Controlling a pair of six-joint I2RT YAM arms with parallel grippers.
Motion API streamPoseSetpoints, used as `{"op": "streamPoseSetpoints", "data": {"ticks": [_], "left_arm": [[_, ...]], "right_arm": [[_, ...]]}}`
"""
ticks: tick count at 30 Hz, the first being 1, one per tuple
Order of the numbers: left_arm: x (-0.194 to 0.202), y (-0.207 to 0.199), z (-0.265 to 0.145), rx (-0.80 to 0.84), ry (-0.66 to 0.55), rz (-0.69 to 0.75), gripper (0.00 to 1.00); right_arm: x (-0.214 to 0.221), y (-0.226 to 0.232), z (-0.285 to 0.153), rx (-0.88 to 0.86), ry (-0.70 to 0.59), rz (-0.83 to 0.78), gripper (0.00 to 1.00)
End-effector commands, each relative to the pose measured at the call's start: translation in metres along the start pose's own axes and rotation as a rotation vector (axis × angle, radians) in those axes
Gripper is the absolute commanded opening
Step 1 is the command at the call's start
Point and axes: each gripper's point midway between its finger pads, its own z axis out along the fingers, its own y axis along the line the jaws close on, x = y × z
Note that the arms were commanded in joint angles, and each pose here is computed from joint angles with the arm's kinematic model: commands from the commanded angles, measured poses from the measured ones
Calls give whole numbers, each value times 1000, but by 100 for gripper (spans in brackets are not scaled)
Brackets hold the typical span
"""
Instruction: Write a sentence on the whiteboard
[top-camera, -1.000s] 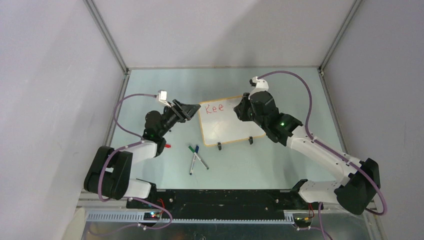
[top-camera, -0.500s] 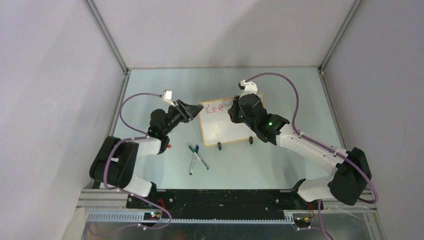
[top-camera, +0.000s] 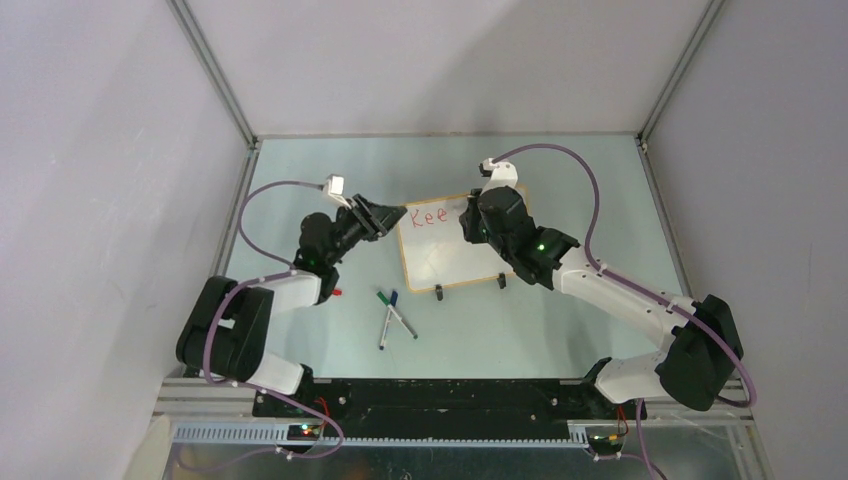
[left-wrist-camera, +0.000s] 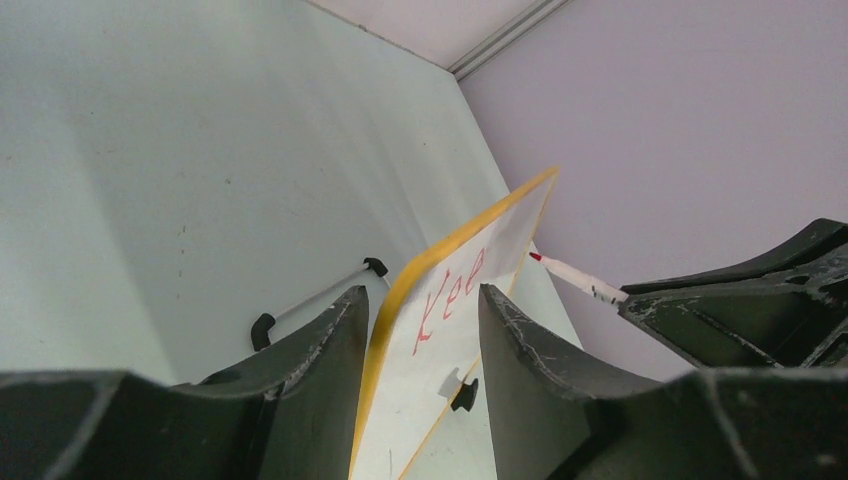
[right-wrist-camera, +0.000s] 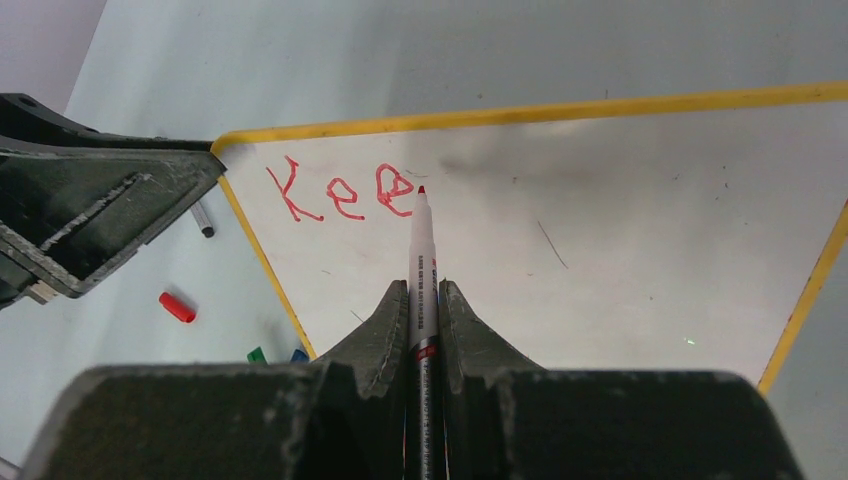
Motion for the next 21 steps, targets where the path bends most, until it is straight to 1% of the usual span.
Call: {"op": "streamPoseSetpoints", "data": {"ticks": [1,8,14,21], "left_arm": [[-29,-26,4,36,-59,91,50],[-29,-20,2,6,-65,109,50],[-30,-17,-3,-25,-71,122,51],[-34,-22,-7,-30,-77,128,53]], "right_arm": [[-36,8,-7,-9,-106,20,0],[-39,6,-9,-6,-112,23,0],[-49,-5,-22,8,-128,34,0],[-49,-5,-23,0,-121,31,0]]}}
